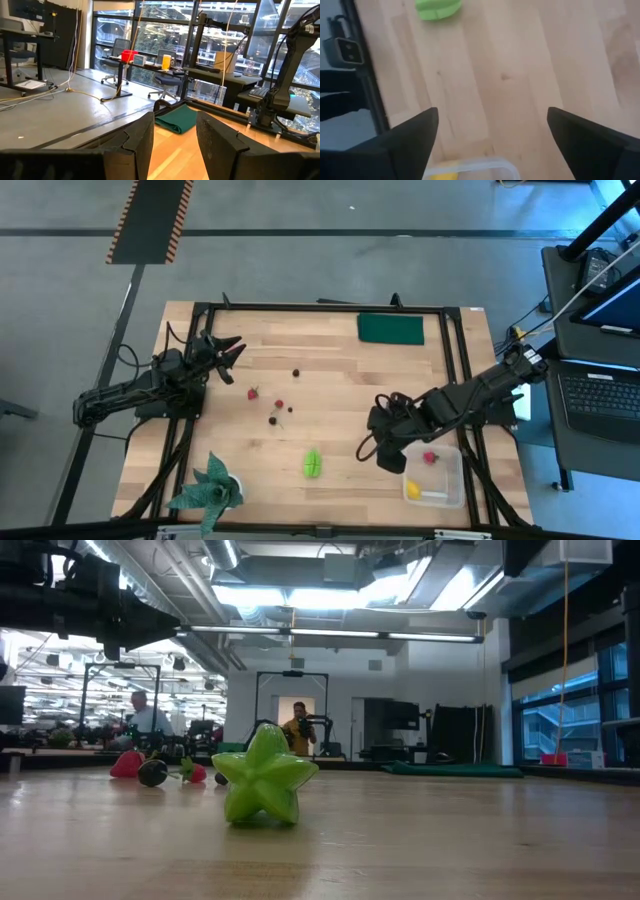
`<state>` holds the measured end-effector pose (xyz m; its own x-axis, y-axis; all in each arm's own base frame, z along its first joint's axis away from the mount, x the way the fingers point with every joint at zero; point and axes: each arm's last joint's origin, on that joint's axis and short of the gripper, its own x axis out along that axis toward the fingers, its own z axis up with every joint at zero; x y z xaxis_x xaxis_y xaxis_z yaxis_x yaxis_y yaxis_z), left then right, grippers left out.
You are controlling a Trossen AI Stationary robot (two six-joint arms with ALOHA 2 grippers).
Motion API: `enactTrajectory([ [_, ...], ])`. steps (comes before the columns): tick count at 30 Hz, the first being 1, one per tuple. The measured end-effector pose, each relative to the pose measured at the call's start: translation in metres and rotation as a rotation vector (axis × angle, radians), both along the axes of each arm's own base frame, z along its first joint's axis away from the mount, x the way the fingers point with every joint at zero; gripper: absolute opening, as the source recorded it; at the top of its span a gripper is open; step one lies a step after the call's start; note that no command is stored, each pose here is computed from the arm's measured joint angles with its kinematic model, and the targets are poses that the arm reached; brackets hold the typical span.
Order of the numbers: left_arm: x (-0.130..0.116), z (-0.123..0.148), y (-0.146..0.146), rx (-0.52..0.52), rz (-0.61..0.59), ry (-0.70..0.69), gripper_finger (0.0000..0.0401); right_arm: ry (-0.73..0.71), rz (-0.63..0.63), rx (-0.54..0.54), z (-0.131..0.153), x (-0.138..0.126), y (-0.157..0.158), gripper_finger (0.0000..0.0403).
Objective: Pick and placing Produce into tupperware
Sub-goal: Put the blackberry into the transparent bin
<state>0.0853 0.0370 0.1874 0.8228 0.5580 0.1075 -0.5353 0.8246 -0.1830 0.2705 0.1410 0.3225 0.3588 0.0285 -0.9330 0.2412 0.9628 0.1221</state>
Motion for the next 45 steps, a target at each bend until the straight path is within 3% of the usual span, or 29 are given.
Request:
enactTrajectory([
  [11,0.000,0.001,0.000,-0.018,-0.006,-0.020,0.0140,-0.153,0.108,0.035,0.007,0.014,0.006,0.0377],
  [16,0.000,0.001,0.000,-0.018,-0.006,-0.020,0.0140,-0.184,0.011,-0.092,0.006,0.021,-0.014,0.0377],
  [25,0.000,0.000,0.000,-0.017,-0.005,-0.012,0.0140,-0.108,-0.064,-0.166,0.003,0.030,-0.058,0.0377],
  [34,0.001,0.000,-0.002,-0.007,-0.100,-0.008,0.0140,-0.122,0.046,-0.234,0.004,0.043,-0.097,0.0377],
  [39,0.002,0.000,-0.003,-0.007,-0.104,-0.008,0.0140,-0.144,0.092,-0.166,-0.019,0.044,-0.121,0.0377],
  [45,0.002,0.000,-0.003,-0.004,-0.107,-0.009,0.0140,-0.199,0.016,-0.146,-0.050,0.011,-0.139,0.0377],
])
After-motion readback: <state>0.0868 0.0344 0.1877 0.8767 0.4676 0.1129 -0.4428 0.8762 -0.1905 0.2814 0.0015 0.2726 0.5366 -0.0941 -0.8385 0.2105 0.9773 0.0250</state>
